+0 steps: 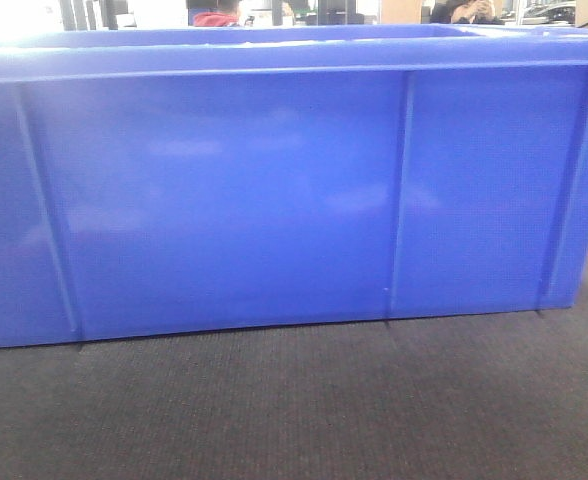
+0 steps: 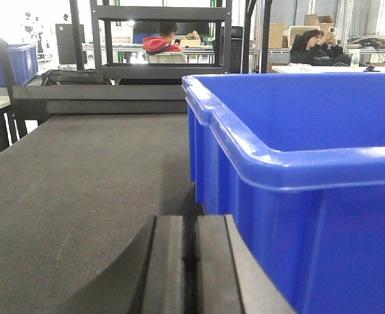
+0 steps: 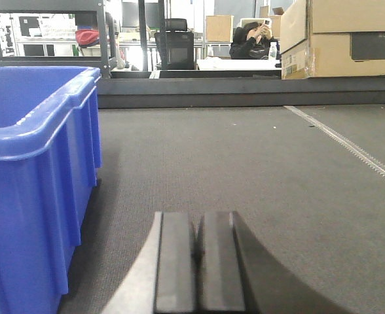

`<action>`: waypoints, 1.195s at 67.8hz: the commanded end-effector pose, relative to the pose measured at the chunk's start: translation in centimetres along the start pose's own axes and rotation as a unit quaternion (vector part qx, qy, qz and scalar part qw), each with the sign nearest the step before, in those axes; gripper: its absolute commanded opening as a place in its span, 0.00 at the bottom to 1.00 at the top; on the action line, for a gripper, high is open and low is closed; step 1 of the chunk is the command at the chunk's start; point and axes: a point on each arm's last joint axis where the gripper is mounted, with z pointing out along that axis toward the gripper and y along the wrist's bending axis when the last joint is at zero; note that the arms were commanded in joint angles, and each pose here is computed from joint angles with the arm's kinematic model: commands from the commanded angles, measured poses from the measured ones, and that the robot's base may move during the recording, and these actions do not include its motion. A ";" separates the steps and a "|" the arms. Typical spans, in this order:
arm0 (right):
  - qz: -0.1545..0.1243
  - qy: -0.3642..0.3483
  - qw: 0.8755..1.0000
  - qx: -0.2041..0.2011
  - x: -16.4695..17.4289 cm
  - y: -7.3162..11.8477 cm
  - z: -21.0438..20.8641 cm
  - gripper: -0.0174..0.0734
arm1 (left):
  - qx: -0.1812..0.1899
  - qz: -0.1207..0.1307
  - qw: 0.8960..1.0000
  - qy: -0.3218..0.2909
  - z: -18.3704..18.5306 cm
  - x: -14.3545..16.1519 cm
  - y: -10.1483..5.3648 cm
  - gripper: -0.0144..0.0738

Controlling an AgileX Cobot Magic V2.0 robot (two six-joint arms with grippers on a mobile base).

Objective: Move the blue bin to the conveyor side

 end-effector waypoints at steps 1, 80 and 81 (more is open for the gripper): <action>-0.009 -0.012 1.000 0.001 -0.1 0.0 0.0 0.09 | 0.003 0.001 1.000 -0.012 0.0 -0.3 0.0 0.18; -0.013 -0.011 1.000 -0.025 -0.1 0.3 -0.1 0.09 | 0.003 0.001 1.000 -0.012 0.0 -0.3 0.0 0.18; -0.013 -0.011 1.000 -0.025 -0.1 0.3 -0.1 0.09 | 0.003 0.001 1.000 -0.012 0.0 -0.3 0.0 0.18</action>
